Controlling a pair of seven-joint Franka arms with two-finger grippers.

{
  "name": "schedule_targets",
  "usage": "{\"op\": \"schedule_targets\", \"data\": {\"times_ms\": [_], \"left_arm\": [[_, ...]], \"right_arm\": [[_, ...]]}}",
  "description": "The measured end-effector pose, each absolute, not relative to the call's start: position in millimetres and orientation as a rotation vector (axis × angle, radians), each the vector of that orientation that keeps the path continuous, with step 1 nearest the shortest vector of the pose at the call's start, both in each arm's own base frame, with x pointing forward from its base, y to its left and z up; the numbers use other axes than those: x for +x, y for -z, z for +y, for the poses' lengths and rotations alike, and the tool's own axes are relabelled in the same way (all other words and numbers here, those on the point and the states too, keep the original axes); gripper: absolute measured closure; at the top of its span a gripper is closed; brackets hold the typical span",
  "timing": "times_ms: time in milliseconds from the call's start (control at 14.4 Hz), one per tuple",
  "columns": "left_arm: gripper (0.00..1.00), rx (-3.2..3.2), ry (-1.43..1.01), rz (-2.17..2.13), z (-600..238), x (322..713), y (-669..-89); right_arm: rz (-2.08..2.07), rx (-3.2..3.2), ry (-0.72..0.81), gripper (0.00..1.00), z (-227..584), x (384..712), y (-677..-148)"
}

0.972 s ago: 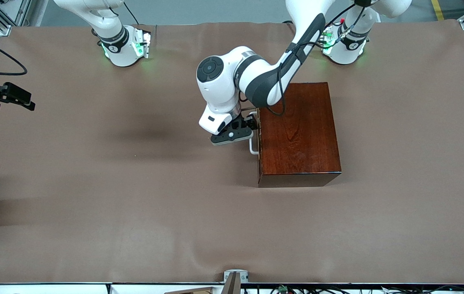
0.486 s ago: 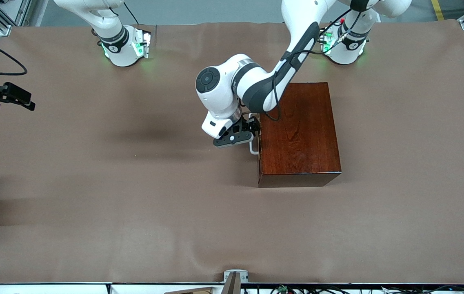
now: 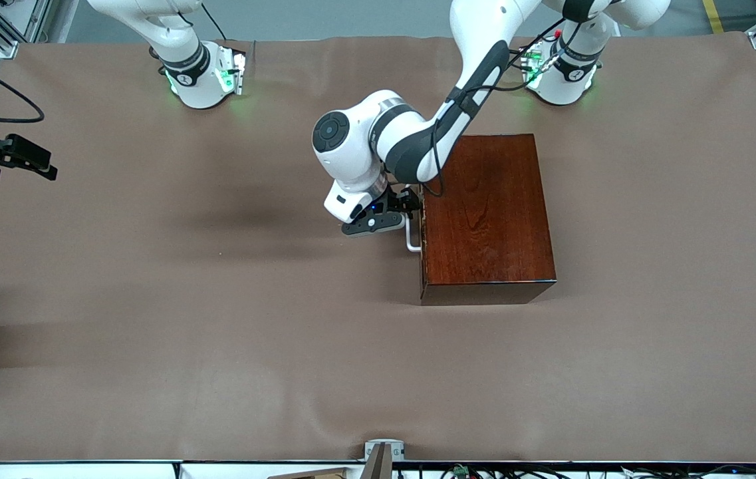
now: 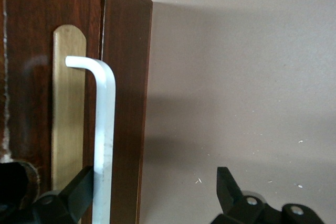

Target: Open drawer, take yellow block, close drawer

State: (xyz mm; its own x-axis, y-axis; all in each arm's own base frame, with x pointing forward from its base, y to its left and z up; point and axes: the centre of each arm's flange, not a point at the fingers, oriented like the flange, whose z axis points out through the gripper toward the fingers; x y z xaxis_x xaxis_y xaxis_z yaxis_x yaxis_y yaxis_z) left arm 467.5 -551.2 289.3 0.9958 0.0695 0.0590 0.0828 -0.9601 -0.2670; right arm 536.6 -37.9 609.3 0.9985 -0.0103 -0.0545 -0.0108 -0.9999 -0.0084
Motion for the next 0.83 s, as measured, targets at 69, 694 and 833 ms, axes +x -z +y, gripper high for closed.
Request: {"op": "schedule_targets", "data": {"times_ms": [69, 694, 833], "left_arm": [[0.0, -2.867, 0.071, -0.11, -551.6, 467.0, -289.5], [0.0, -3.031, 0.095, -0.149, -575.5, 464.1, -299.2], [0.0, -3.066, 0.106, -0.164, -579.2, 465.6, -299.9]], "right_arm": [[0.016, -3.132, -0.085, 0.0, -37.9, 536.6, -609.3], [0.017, -3.132, -0.086, 0.0, -38.0, 536.6, -609.3], [0.022, -3.132, -0.086, 0.0, -39.3, 536.5, -609.3]]}}
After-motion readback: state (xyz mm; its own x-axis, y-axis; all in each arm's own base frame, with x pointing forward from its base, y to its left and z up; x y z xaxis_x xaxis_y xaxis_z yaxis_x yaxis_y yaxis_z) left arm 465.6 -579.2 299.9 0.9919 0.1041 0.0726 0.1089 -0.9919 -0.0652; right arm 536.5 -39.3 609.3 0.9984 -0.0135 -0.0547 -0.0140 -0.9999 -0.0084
